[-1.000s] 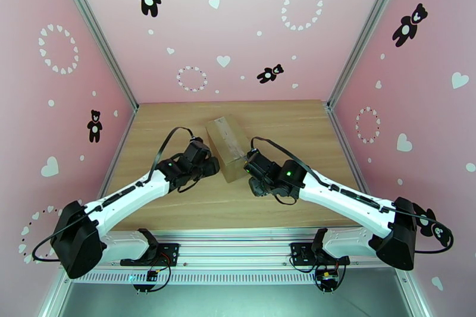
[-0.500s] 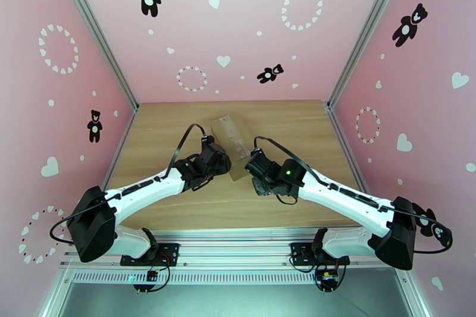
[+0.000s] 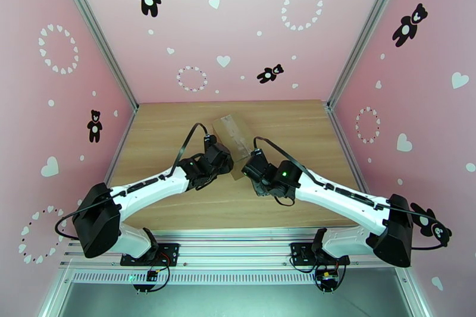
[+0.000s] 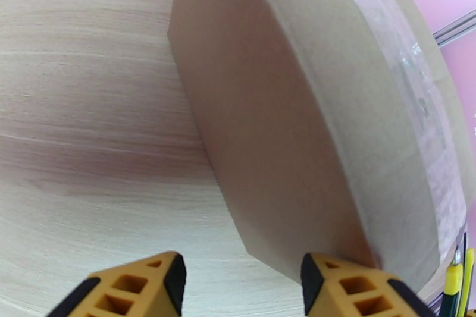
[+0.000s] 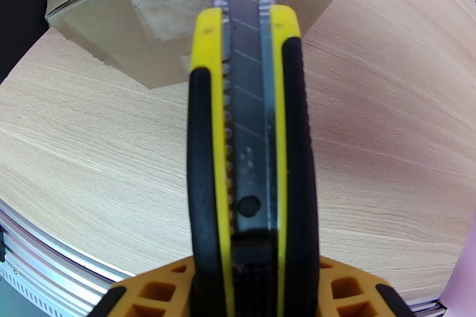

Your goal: Unpack the express box

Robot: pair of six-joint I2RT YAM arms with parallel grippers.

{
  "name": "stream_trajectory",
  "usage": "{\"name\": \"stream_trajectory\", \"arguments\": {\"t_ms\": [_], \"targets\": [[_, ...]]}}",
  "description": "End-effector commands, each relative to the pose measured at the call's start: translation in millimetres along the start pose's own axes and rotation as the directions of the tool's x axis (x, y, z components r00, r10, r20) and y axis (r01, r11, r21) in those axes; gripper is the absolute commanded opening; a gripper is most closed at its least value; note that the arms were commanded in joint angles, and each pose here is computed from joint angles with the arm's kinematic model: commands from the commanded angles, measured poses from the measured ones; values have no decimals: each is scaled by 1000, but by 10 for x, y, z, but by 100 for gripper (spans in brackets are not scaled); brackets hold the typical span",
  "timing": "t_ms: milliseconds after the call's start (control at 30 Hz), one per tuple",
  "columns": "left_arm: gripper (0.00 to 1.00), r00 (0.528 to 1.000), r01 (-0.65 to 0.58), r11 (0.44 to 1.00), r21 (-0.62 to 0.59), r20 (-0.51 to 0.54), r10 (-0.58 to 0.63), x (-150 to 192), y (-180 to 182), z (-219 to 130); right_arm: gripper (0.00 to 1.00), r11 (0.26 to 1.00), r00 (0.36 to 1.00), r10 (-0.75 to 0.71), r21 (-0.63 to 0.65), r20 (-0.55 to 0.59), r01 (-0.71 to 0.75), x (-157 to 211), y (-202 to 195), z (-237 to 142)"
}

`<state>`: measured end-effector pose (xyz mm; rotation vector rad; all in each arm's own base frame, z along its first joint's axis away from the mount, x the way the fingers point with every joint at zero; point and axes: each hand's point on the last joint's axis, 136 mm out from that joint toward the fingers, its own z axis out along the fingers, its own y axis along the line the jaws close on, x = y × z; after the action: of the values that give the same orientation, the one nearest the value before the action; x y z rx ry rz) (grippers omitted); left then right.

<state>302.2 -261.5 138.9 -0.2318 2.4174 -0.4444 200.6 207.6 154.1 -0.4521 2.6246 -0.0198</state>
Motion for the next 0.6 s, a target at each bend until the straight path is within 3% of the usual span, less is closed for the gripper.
{"name": "stream_trajectory", "arguments": {"t_ms": [0,567], "targets": [[58,999,-17,988,151,-45,24,138,-474,-18,0,960,990,-113,-246,85,131,-158,645,-222],[58,999,-17,985,172,-48,26,168,-587,-8,0,933,986,-112,-327,124,148,-211,825,-330]]}}
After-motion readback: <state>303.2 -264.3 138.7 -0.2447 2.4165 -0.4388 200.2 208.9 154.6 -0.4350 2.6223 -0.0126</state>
